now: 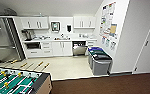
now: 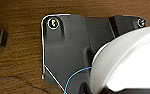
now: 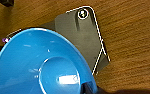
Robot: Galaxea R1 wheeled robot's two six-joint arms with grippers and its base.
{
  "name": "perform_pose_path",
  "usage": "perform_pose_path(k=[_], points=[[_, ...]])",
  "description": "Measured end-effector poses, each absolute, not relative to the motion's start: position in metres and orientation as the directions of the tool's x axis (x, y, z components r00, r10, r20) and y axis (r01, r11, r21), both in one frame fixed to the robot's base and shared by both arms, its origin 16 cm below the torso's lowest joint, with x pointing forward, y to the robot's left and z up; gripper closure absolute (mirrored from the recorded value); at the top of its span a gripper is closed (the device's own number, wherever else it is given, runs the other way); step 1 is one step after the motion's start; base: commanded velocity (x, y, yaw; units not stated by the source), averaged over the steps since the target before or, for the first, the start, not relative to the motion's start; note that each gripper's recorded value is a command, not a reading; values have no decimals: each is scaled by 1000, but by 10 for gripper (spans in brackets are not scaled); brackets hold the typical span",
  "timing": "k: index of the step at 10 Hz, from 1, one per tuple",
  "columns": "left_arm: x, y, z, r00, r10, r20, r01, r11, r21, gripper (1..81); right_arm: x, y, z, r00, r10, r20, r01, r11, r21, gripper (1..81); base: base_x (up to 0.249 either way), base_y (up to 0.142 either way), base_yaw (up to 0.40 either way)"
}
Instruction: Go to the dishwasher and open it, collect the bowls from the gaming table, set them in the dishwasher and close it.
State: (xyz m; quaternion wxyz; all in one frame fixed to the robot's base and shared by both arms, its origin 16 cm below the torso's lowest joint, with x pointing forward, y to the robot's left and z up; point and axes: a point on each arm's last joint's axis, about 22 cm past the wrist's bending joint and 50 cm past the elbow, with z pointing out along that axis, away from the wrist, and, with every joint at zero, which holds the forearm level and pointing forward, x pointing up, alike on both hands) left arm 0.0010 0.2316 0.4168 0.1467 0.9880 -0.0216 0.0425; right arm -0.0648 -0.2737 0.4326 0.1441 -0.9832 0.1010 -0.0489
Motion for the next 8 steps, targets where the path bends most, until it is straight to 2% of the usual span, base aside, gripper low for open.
perform_pose_path(k=[8], points=[[1,225,417,995,-31,91,-57,-954,295,811,-62,-276,432,975,-212,71,-183,-939,-290,811,234,0,0]])
